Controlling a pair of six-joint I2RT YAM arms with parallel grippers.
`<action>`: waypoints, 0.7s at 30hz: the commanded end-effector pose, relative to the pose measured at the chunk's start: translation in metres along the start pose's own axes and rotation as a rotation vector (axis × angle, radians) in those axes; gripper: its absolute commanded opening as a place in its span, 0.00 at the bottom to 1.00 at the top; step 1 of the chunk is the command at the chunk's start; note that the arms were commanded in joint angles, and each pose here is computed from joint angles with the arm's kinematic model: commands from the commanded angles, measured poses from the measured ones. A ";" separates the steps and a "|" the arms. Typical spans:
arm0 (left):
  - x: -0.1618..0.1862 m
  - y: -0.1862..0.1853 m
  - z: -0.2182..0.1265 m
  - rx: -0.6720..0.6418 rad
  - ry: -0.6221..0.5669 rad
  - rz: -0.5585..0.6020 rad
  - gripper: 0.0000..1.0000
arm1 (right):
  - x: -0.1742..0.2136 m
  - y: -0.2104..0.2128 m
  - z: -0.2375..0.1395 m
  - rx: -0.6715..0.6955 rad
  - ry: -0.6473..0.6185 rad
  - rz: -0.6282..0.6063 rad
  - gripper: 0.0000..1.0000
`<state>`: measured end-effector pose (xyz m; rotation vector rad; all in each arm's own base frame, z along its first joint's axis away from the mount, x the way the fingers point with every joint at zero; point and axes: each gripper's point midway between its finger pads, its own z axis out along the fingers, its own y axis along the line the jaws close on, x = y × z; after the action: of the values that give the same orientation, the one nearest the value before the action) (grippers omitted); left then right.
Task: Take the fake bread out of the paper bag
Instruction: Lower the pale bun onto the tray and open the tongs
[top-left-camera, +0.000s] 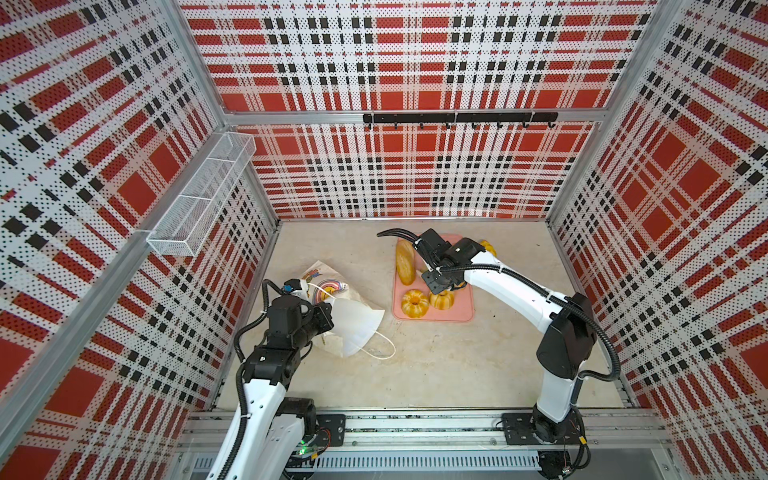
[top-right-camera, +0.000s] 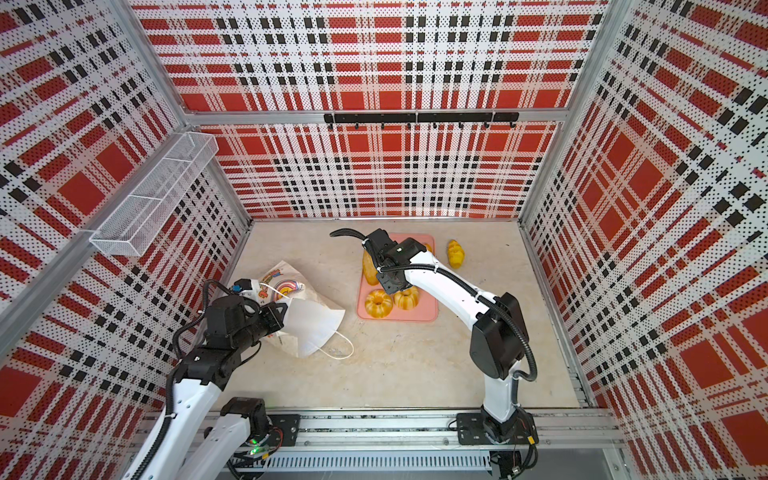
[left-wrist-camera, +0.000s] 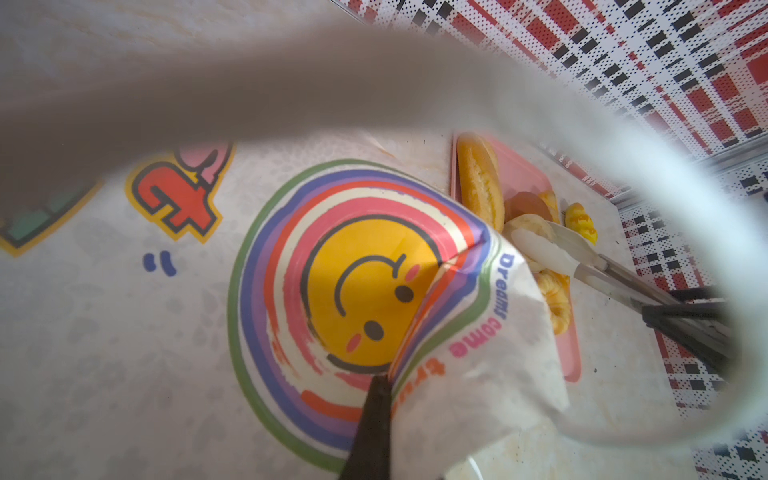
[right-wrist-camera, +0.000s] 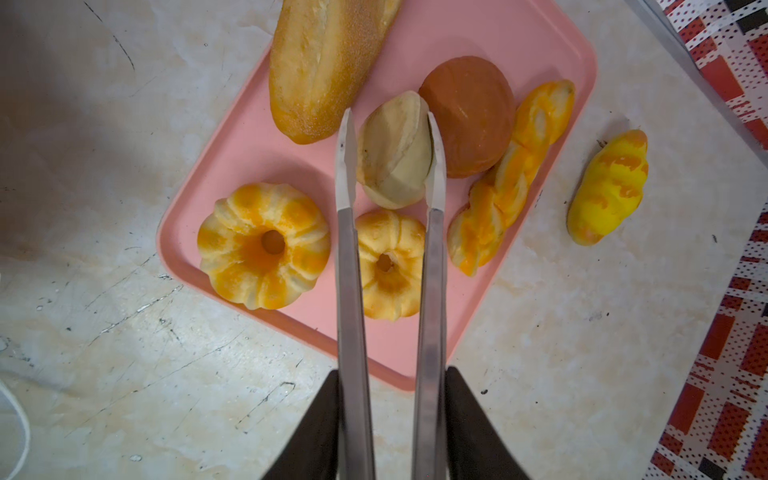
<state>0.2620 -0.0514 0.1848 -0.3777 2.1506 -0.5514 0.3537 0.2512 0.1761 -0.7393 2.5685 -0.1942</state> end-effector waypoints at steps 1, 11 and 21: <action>-0.001 -0.002 0.000 0.020 -0.013 0.002 0.00 | -0.002 -0.001 -0.019 -0.056 -0.028 0.074 0.40; -0.001 -0.005 -0.002 0.034 -0.016 0.008 0.00 | -0.001 -0.022 -0.040 -0.261 -0.110 0.338 0.35; 0.000 -0.006 -0.001 0.042 -0.009 0.007 0.00 | 0.015 -0.036 -0.031 -0.308 -0.088 0.488 0.35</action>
<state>0.2611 -0.0534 0.1871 -0.3660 2.1391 -0.5669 0.3405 0.2068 0.1912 -0.2497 2.6845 0.3054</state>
